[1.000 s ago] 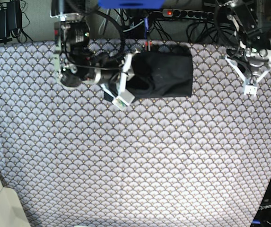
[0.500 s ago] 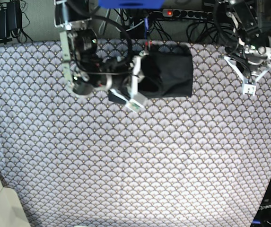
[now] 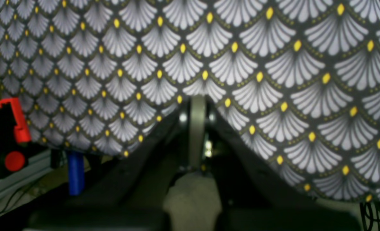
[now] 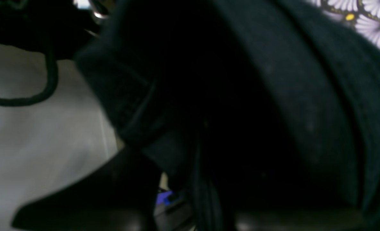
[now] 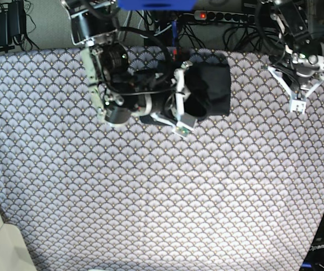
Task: Fold the T-shirt properly
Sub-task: 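Press the folded bundle with the right gripper and release it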
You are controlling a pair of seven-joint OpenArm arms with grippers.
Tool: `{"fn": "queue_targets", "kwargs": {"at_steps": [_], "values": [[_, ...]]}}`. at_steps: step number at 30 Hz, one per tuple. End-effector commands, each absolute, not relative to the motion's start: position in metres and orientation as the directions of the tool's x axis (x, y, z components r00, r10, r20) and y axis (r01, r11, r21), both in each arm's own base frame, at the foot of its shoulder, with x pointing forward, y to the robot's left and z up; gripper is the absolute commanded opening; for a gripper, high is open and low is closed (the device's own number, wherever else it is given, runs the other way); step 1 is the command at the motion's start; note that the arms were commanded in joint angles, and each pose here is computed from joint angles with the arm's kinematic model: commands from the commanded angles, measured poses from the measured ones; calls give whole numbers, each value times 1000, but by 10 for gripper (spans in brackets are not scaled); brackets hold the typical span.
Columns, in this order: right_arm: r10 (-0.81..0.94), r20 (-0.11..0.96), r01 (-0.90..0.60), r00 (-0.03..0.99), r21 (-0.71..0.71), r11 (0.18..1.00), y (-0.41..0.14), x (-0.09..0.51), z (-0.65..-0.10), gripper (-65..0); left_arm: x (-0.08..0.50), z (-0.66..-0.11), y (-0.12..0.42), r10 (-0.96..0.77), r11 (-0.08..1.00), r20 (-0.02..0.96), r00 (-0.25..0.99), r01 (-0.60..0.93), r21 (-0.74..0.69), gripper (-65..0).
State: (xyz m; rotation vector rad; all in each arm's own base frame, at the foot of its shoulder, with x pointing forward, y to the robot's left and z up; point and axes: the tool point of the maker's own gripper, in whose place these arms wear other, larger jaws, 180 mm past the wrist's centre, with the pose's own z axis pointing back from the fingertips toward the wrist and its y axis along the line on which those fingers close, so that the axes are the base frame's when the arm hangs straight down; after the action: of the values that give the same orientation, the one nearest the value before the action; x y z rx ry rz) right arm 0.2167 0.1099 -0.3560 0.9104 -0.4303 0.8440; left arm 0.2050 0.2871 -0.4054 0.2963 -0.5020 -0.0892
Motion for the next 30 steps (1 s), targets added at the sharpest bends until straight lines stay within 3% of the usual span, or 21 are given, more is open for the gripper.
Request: {"fn": "queue_targets", "kwargs": {"at_steps": [1, 6, 14, 24, 30], "values": [[405, 696, -805, 593, 506, 308, 120, 225, -338, -591, 211, -395, 291, -169, 947, 487, 857, 5, 320, -650], [404, 696, -805, 593, 507, 309, 119, 225, -338, -529, 212, -395, 290, -170, 947, 488, 856, 6, 320, -650], [398, 702, -807, 591, 507, 304, 121, 226, -335, -348, 215, -395, 288, -169, 949, 493, 854, 6, 315, -650], [451, 718, -847, 530, 475, 238, 137, 215, -329, -344, 220, -394, 289, -169, 949, 502, 848, 3, 314, -650], [455, 800, -920, 391, 356, 164, 147, 206, -295, -344, 219, -397, 289, -164, 951, 495, 853, 4, 308, -650]]}}
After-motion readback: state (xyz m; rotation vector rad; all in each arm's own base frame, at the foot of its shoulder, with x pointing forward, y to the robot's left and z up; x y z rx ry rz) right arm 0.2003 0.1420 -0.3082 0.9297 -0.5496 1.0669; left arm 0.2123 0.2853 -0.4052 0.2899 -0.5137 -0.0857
